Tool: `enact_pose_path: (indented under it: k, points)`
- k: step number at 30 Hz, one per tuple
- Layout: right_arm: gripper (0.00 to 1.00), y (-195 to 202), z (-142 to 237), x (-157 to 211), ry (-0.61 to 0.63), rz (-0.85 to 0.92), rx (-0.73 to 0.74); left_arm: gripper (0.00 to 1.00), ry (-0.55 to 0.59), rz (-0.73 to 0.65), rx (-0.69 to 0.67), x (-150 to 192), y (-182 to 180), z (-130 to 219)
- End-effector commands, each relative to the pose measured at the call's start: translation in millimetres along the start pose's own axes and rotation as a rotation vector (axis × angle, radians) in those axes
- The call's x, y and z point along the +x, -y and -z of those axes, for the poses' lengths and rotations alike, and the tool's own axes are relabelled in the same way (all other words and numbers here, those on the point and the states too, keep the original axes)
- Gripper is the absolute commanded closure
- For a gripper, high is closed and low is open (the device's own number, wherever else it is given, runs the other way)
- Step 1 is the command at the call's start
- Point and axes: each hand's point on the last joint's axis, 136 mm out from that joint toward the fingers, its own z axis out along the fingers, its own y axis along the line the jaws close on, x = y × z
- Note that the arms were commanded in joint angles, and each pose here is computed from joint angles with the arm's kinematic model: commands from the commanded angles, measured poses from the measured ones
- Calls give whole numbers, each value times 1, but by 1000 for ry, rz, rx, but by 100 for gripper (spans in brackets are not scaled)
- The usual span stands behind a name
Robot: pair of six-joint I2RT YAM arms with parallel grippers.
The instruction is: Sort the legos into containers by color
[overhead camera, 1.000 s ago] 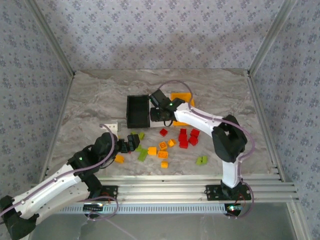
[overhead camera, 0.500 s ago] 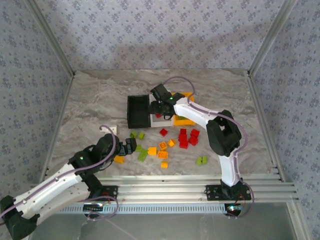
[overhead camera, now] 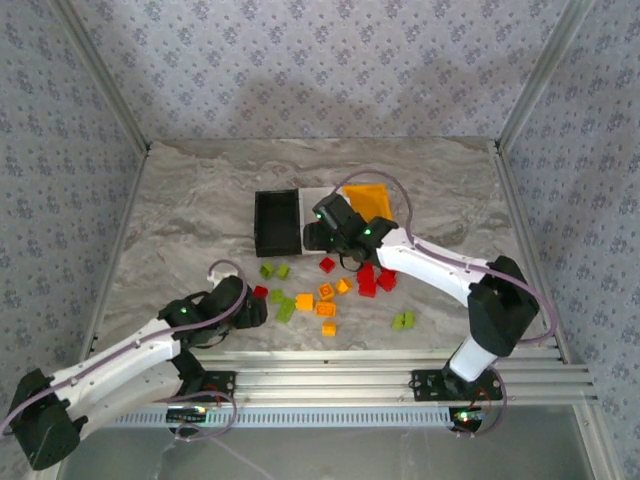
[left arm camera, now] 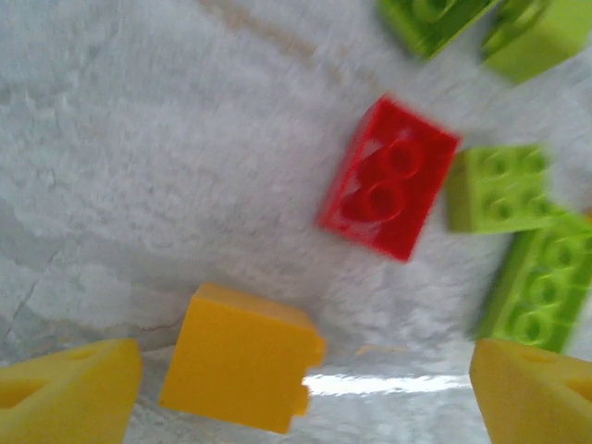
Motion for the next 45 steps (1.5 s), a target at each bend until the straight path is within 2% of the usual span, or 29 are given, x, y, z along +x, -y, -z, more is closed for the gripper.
enact_pose_path:
  k: [1, 12, 22, 28, 33, 38, 42, 45]
  points:
    - [31, 11, 11, -3, 50, -36, 17, 11, -18, 54, -21, 3, -4, -6]
    - [31, 26, 20, 2, 73, -60, 39, 23, -49, 47, -68, 13, -16, -25]
    - [32, 31, 22, 4, 81, -70, 44, 47, -66, 38, -64, 12, -12, -30]
    - [33, 36, 25, 4, 91, -83, 43, 60, -52, 38, -42, 6, -8, -19]
    - [33, 42, 30, 7, 97, -93, 43, 63, 50, 14, 31, -32, 14, 13]
    - [33, 54, 35, 16, 98, -111, 54, 62, 181, -25, 87, -96, 58, 38]
    - [33, 67, 38, 25, 89, -127, 76, 62, 238, -63, 82, -146, 93, 35]
    - [33, 76, 42, 32, 82, -136, 89, 64, 246, -88, 55, -178, 110, 19]
